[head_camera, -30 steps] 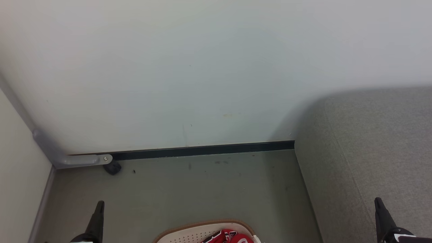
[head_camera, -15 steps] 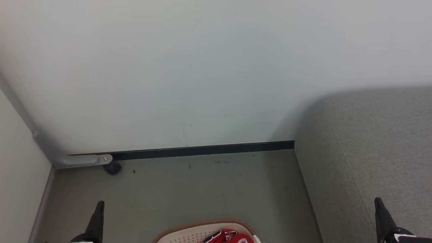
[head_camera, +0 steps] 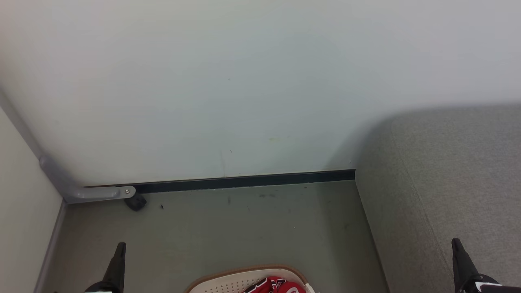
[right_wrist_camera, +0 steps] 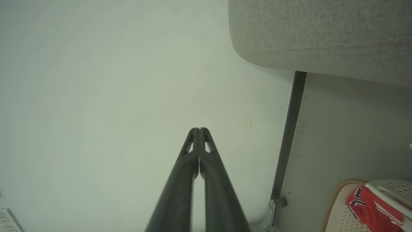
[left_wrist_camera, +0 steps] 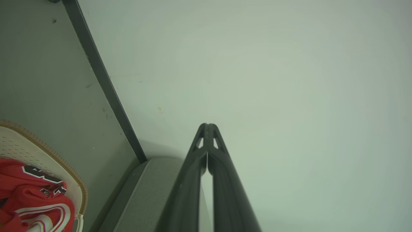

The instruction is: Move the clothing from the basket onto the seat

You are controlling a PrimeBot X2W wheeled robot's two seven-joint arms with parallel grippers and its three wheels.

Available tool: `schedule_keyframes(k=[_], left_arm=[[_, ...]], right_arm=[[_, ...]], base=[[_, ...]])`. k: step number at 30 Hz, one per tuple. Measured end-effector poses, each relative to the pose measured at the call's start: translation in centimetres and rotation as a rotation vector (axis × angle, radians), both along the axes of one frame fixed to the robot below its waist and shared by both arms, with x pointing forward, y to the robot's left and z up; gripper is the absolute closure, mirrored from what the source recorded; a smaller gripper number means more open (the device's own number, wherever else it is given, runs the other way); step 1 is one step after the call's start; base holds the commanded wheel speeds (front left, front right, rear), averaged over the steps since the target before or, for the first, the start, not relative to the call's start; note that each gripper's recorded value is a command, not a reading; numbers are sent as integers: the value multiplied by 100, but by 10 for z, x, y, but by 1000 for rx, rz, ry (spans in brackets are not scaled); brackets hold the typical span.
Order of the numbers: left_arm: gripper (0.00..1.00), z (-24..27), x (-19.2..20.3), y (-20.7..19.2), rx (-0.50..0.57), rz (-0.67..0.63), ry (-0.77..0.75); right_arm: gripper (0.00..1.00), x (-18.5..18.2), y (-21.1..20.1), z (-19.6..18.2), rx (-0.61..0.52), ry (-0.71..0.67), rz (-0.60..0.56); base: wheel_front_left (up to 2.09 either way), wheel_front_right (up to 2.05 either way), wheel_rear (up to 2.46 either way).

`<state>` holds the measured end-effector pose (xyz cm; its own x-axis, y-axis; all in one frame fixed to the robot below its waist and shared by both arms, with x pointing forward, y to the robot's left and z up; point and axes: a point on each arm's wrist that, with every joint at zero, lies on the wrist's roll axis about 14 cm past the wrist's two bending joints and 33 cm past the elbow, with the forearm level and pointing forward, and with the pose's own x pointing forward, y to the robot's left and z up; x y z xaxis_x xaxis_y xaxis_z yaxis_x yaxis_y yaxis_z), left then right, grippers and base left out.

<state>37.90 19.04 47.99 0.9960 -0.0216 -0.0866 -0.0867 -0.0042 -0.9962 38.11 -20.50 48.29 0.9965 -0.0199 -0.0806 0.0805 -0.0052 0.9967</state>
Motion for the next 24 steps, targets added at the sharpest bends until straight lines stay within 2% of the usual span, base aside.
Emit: schedule_keyframes(k=[24], left_arm=[[100, 0, 0, 0, 0, 0, 0]], right_arm=[[100, 0, 0, 0, 0, 0, 0]], base=[[0, 0, 0]])
